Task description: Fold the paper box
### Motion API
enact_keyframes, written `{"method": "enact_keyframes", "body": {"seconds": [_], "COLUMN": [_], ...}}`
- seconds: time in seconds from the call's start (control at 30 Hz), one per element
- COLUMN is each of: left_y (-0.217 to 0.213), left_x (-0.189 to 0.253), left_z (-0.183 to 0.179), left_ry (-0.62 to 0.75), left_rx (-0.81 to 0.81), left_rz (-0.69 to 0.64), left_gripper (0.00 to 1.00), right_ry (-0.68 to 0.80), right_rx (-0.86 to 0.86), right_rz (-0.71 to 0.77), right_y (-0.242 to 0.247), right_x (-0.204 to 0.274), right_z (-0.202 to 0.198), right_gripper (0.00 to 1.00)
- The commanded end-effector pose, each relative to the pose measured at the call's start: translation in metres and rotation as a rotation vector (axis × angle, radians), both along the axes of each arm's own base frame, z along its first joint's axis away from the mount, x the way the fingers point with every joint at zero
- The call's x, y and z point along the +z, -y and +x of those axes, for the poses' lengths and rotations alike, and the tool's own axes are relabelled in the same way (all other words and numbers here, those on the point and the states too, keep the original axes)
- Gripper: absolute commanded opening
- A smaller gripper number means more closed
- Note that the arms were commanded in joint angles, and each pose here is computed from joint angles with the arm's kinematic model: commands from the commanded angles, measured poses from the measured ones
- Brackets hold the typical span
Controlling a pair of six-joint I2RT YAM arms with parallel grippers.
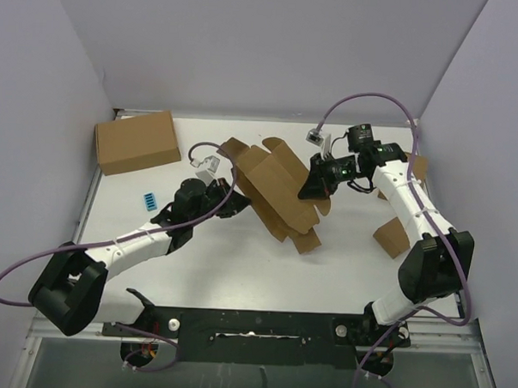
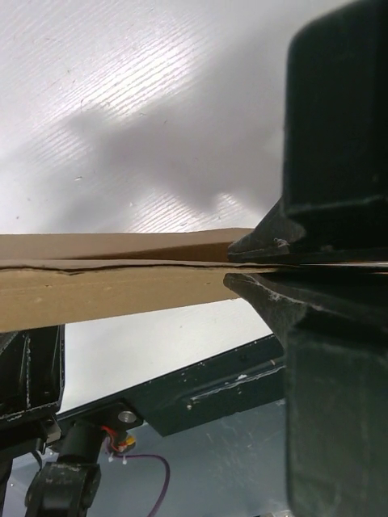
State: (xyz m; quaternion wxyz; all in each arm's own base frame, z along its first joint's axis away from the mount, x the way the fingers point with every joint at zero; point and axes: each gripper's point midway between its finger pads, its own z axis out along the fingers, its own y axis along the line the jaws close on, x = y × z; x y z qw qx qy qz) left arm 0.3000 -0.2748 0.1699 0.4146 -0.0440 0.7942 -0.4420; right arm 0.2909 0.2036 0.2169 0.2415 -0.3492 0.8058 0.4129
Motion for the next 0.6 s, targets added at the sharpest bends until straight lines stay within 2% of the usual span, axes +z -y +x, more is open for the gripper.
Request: {"method": "enact_keyframes", "body": {"seconds": [0.0, 0.23, 0.33, 0.43, 0.57], "left_y": [0.015, -0.01, -0.014, -0.015, -0.033], "left_x": [0.028, 0.021, 0.018, 0.014, 0.005], "left_z": [0.011, -0.005, -0.021, -0.039, -0.06], "left_ry": [0.064, 0.062, 0.077, 0.074, 0.027], "left_rx": [-0.028, 0.012, -0.023, -0.087, -0.087], "left_rz": [-0.034, -0.048, -0.08, -0.103, -0.084], "left_gripper": [0.0, 0.0, 0.01, 0.18, 0.29], "right_ry": [0.073, 0.161, 0.181, 0.196, 0.226], "right_rx": [-0.022, -0.083, -0.074, -0.046, -0.002], "right_rz": [-0.051, 0.04, 0.041, 0.034, 0.01], "right_y": [0.007, 0.04, 0.044, 0.045, 0.052], "right_x": [-0.002, 0.032, 0.032, 0.03, 0.028], "right_z": [0.011, 0.016, 0.011, 0.005, 0.002], "right_gripper": [0.0, 0.0, 0.0, 0.0, 0.0]}}
